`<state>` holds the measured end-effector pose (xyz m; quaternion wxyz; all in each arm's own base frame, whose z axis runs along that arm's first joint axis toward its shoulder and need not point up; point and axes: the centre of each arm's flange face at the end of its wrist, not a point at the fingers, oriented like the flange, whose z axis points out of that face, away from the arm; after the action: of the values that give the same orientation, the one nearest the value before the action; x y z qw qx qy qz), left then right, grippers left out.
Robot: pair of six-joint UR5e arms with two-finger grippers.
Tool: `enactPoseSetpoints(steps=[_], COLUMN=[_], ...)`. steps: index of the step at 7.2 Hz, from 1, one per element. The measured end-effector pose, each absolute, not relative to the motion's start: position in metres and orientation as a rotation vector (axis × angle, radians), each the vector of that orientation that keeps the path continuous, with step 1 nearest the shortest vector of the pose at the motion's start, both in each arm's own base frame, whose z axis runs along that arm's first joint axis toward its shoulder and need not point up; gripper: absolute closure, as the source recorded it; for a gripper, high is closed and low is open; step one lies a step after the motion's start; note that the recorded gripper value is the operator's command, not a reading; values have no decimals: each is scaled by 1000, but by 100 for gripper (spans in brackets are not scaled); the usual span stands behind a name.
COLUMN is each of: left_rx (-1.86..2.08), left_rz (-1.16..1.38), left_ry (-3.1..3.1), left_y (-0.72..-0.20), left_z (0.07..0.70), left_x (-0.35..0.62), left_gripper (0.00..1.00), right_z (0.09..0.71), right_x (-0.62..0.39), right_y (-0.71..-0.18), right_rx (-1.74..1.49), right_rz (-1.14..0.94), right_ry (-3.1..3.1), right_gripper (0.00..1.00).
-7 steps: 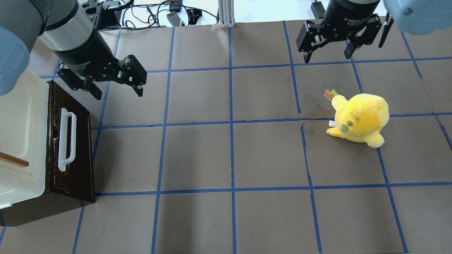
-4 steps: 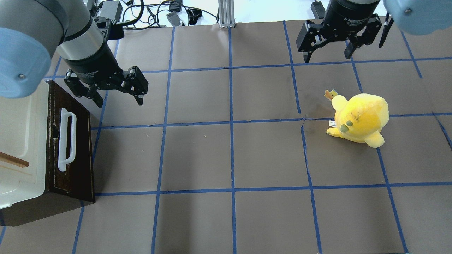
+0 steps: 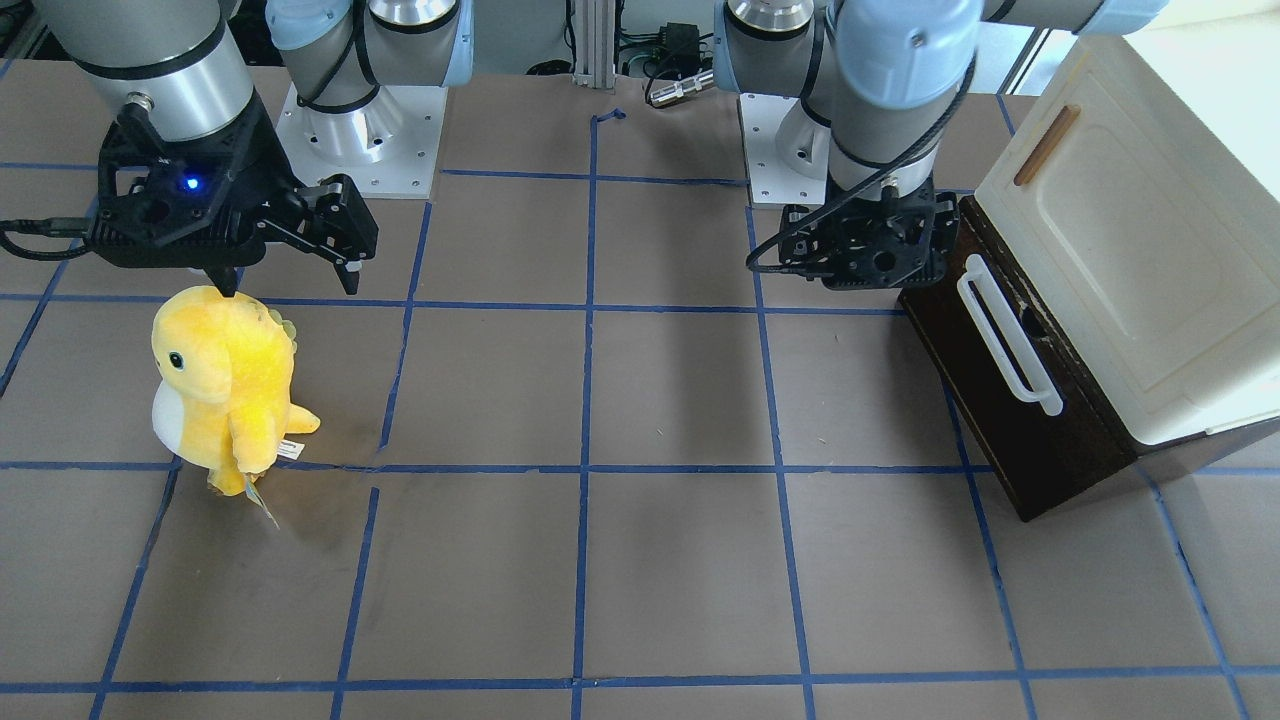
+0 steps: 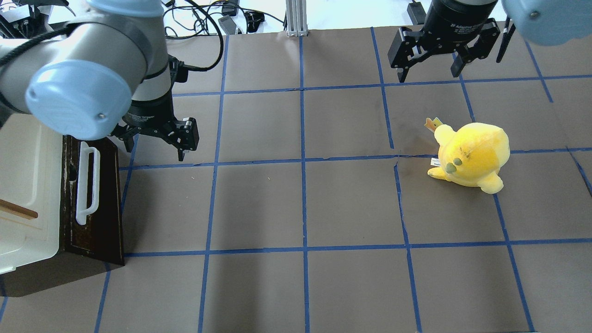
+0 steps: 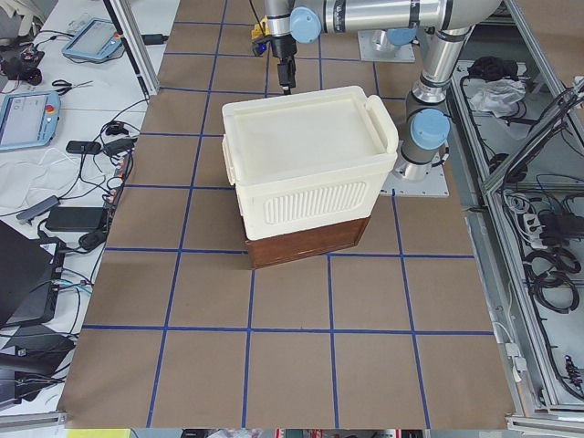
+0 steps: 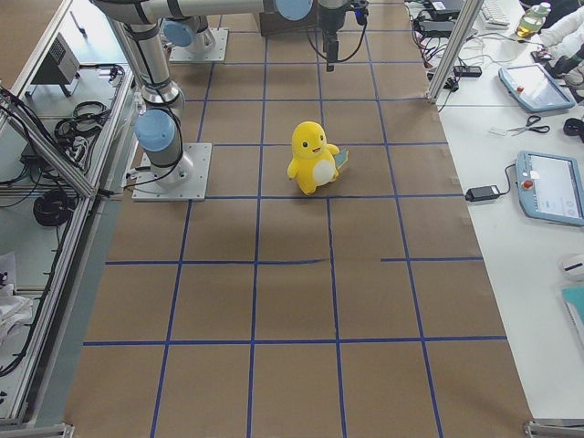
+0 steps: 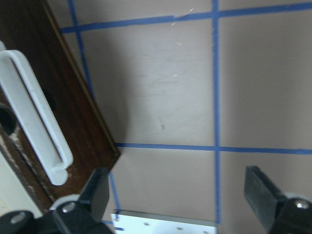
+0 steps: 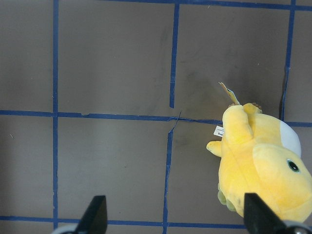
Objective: Pull drawer sideways
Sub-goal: 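Move the left gripper down onto the white drawer handle and close it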
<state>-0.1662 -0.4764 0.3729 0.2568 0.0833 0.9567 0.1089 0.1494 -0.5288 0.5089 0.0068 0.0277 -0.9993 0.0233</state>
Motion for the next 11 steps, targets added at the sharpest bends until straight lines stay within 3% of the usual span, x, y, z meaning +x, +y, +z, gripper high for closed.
enactPoseSetpoints(steps=[5,11], left_rx=[156,208], left_rz=[362,378], left_ry=[2137,1899], left_y=[-479,-496], left_z=[248,199], left_x=[-143,-110], left_gripper=[0,0], right_z=[509,509], right_x=[149,149], right_y=[-529,-529], right_rx=[86,86], right_rz=[73,73], right_ry=[-3126,-3126], right_gripper=[0,0])
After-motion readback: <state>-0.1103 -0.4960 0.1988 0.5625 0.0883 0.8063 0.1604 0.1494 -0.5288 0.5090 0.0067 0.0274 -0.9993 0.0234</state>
